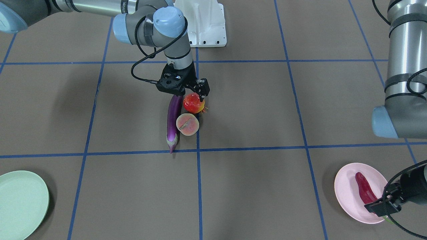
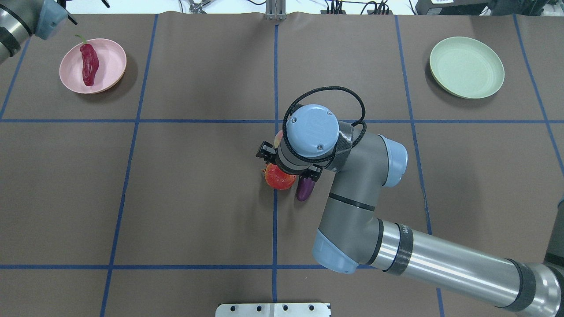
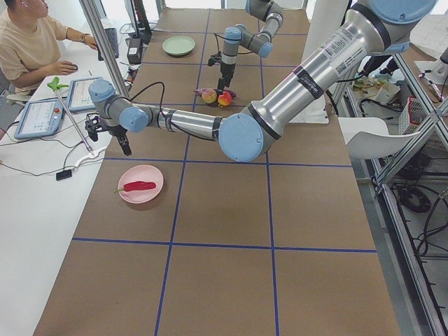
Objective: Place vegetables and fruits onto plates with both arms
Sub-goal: 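Lower the right gripper over the red pomegranate and grasp it, then lift the pomegranate with the right gripper while the left gripper withdraws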
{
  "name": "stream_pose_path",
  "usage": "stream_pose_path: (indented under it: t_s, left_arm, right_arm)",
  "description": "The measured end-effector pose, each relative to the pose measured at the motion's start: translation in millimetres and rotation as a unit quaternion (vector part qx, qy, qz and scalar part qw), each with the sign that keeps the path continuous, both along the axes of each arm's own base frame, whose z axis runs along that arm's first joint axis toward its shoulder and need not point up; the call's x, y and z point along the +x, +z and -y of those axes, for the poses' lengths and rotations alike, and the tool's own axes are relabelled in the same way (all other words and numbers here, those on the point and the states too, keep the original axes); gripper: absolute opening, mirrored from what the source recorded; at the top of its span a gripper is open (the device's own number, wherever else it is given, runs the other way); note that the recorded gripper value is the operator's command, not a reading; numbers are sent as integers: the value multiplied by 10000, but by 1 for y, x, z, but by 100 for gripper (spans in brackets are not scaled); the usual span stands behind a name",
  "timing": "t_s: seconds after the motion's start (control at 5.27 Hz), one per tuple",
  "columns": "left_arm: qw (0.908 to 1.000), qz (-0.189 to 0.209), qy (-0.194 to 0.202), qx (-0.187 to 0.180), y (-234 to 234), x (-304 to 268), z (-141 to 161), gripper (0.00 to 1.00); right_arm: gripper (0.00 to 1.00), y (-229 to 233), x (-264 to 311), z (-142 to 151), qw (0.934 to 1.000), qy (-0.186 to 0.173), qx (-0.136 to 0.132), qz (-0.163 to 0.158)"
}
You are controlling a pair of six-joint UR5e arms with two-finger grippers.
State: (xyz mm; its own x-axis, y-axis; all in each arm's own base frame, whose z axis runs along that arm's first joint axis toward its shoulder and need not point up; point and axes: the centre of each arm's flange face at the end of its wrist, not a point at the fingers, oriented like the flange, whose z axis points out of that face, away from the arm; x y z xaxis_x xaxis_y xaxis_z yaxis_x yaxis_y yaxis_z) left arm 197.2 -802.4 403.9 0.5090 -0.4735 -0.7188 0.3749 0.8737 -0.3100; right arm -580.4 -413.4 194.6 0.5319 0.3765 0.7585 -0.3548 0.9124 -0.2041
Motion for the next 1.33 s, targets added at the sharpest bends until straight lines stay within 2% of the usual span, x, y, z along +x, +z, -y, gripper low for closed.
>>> stream_pose_path:
  t_s: [0.38,0.57,0.95,1.14,1.33]
  left_arm:
    - [10000,-16,-13,-25,-3,8,-3,100]
    - [10000,-30,-25,-34,-7,12,-4,100]
    - [9998,-74,-140,-138,-13,14,-5,100]
    - [9997,-94,-182,-166,-16,15,-6,100]
    - [9996,-106,-200,-175,-19,15,-7,100]
  right_arm:
    - [100,7,-13,-2,9997,123,-32,218]
    - [99,12,-17,-6,9997,115,-68,213]
    - [59,16,-21,-7,9998,93,-83,185]
    - [11,16,-21,-8,9998,83,-79,180]
    - [0,17,-23,-10,9998,75,-89,172]
